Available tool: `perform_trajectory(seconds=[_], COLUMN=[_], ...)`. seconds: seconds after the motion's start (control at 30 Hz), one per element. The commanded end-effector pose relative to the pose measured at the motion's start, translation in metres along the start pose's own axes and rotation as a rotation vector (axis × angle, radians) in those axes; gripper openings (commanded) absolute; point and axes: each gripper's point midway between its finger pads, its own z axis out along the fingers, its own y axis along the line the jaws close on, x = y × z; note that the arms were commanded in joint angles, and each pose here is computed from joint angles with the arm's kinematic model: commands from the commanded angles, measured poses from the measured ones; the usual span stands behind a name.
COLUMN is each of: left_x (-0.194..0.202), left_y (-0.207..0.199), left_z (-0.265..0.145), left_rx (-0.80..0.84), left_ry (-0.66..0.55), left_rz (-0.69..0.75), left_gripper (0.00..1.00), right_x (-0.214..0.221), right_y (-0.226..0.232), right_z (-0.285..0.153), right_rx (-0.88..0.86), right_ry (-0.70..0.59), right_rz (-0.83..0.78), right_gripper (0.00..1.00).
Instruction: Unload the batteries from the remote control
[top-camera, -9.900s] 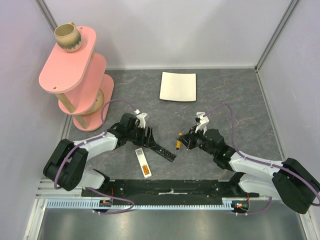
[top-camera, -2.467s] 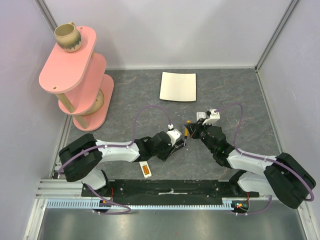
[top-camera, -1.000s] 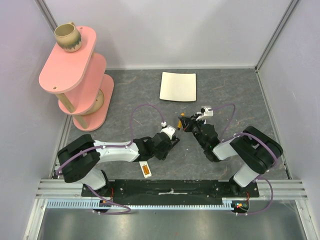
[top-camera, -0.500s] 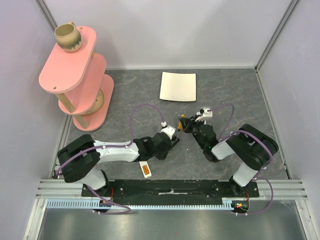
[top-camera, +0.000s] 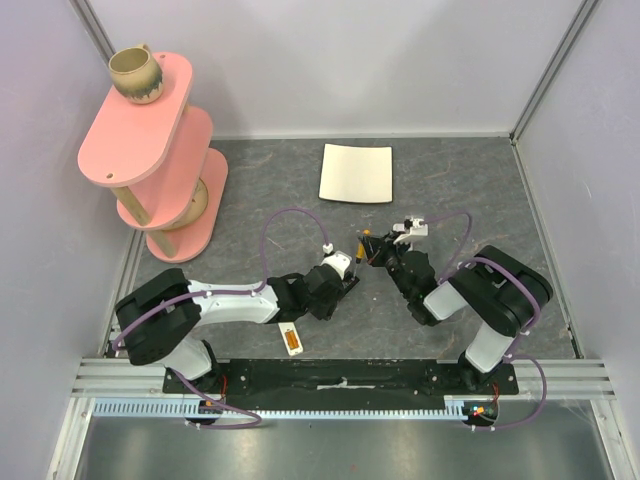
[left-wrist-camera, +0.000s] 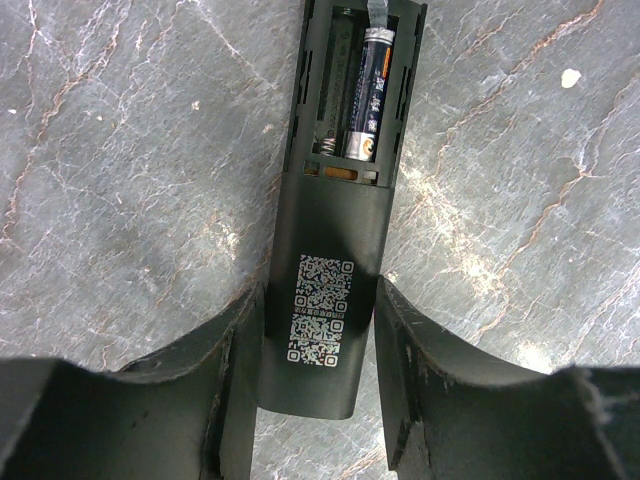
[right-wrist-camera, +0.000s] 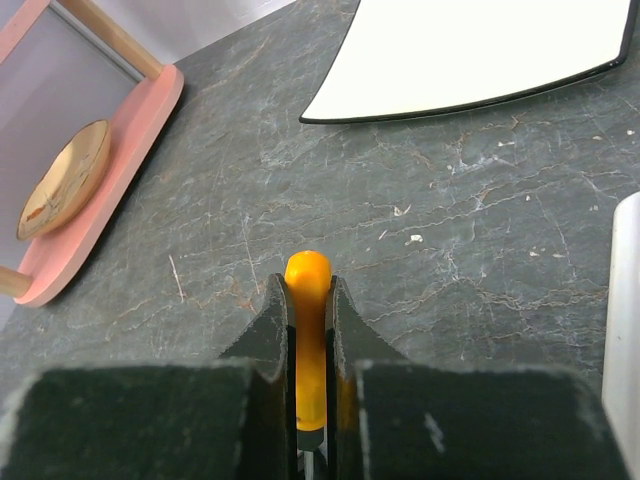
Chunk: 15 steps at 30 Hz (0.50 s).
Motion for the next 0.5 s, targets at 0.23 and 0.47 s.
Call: perform_trajectory(seconds=[0.23,0.47], left_x=[0.035,0.036], left_y=[0.005,0.003], left_z=[0.009,0.012], left_rx=[-0.02,-0.015], left_ry=[0.118,0.122], left_rz=[-0.024,-0.026], left_gripper=[0.02,0.02], right_x=[-0.003,-0.014], right_y=[0.036,0.051], right_z=[-0.015,-0.023], right_rx=[-0.155,-0.208], right_ry=[0.032,0.033], right_rz=[0.19,0.233], right_gripper=[0.0,0.0])
